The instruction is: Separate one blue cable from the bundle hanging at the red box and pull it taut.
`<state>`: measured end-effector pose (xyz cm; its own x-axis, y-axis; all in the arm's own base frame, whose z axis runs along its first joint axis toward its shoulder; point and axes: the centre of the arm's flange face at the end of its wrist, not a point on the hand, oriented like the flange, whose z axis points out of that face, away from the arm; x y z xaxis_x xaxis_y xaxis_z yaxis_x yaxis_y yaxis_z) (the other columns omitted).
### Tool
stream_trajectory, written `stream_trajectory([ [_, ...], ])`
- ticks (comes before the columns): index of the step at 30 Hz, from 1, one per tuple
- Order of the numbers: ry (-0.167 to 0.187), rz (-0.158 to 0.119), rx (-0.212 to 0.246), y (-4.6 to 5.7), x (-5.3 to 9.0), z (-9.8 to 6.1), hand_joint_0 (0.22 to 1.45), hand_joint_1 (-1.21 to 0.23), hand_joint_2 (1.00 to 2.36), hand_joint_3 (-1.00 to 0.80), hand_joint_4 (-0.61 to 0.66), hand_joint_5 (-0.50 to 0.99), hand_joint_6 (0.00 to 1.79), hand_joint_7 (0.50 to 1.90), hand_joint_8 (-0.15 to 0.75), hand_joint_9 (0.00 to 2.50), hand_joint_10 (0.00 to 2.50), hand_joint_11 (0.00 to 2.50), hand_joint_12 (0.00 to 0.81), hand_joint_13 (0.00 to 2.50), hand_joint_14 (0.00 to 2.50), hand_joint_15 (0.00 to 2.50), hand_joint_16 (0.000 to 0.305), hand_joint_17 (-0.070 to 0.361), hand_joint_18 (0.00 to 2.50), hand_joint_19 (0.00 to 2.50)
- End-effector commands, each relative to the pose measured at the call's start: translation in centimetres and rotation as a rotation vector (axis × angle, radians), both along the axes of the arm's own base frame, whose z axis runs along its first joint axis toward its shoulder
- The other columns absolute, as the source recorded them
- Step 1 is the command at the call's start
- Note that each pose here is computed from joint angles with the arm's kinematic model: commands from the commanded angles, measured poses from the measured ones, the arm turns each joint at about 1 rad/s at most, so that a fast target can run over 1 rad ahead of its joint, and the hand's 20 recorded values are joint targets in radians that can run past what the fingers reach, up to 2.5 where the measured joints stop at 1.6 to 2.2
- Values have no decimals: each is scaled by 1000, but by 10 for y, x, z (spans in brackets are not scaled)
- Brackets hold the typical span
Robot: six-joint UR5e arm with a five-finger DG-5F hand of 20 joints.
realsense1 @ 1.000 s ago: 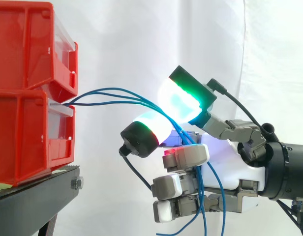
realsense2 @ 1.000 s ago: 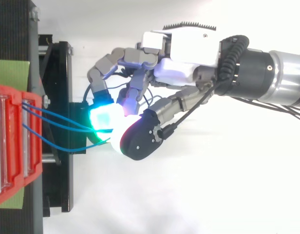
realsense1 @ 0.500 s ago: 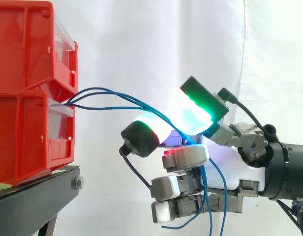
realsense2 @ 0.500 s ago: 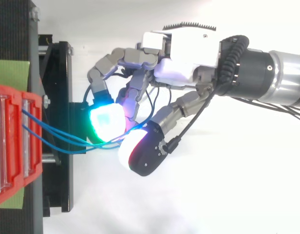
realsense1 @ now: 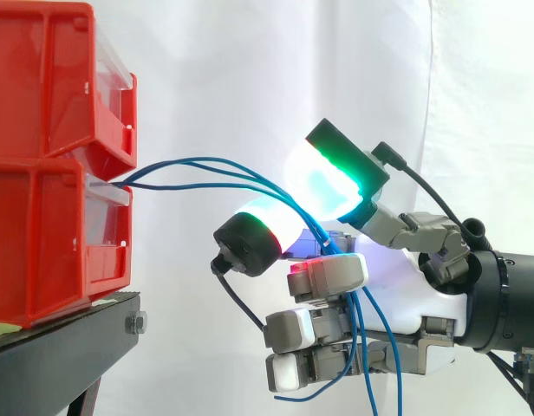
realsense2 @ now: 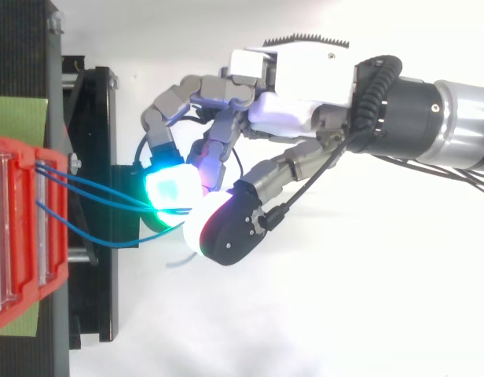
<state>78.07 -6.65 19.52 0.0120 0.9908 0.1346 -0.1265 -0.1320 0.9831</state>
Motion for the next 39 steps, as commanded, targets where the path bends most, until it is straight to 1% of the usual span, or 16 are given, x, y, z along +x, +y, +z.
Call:
stream_trajectory([
  [1, -1, -1, 0, 0, 0, 0, 603, -756, 1000, -500, -26, -122, 888, 1127, 285, 1376, 15, 1280, 343, 1067, 24, 855, 41, 92, 725, 703],
  [4, -2, 0, 0, 1, 0, 0, 551, -710, 1000, -500, 11, -128, 891, 1103, 293, 1382, 14, 1312, 357, 1089, 22, 852, 44, 99, 758, 695],
  [6, -2, 0, 0, 1, 0, 0, 509, -667, 1000, -500, 29, -131, 894, 1072, 322, 1399, 13, 1339, 371, 1108, 23, 848, 47, 106, 786, 687],
  [15, 1, 2, -1, 2, 0, -1, 437, -562, 1000, -500, 51, -129, 893, 1026, 364, 1458, 8, 1339, 414, 1168, 19, 840, 56, 126, 847, 658],
  [17, 1, 2, -1, 2, 0, -1, 436, -564, 1000, -500, 52, -128, 892, 1019, 364, 1456, 8, 1323, 416, 1168, 21, 841, 56, 127, 846, 660],
  [21, 1, -1, 0, 1, 0, 0, 449, -704, 1000, -500, 51, -135, 886, 1007, 346, 1424, 9, 1319, 404, 1156, 21, 838, 55, 123, 835, 667],
  [24, 1, 0, 0, 2, 0, 0, 509, -818, 1000, -500, 43, -157, 900, 963, 312, 1382, 10, 1361, 377, 1128, 22, 857, 49, 110, 791, 687],
  [25, 2, 0, 0, 2, 0, -1, 535, -835, 1000, -500, 43, -160, 899, 997, 302, 1368, 10, 1367, 367, 1119, 23, 867, 47, 107, 776, 684],
  [26, 1, 0, 0, 2, 0, 0, 595, -849, 1000, -500, 39, -170, 908, 987, 282, 1343, 10, 1382, 353, 1100, 22, 872, 45, 102, 757, 697],
  [28, 1, 0, 0, 2, 0, 0, 647, -843, 1000, -500, 32, -173, 912, 978, 280, 1336, 9, 1391, 350, 1099, 25, 866, 45, 100, 755, 690],
  [29, 2, -1, 0, 1, 0, -1, 686, -826, 1000, -500, 17, -174, 912, 1002, 288, 1339, 10, 1391, 348, 1101, 24, 863, 44, 100, 757, 690],
  [30, 1, 0, 0, 2, 0, 0, 687, -823, 1003, -460, -6, -175, 918, 1049, 291, 1344, 9, 1412, 346, 1103, 25, 867, 44, 99, 759, 692],
  [33, 1, 0, 0, 2, 0, 0, 714, -837, 1015, -308, -38, -179, 937, 1117, 288, 1351, 9, 1412, 351, 1109, 24, 863, 44, 99, 767, 683],
  [35, -2, 0, 1, 2, 0, 1, 747, -855, 1017, -280, -69, -182, 947, 1143, 291, 1339, 8, 1417, 352, 1102, 24, 869, 44, 98, 757, 693],
  [37, 1, 0, 0, 2, 0, 0, 782, -879, 1015, -317, -87, -187, 960, 1082, 285, 1310, 6, 1415, 344, 1089, 24, 866, 43, 97, 743, 693],
  [39, -2, 0, 1, 2, 0, 1, 822, -901, 1000, -500, -58, -187, 960, 1008, 272, 1293, 6, 1409, 343, 1071, 25, 872, 42, 95, 729, 684],
])
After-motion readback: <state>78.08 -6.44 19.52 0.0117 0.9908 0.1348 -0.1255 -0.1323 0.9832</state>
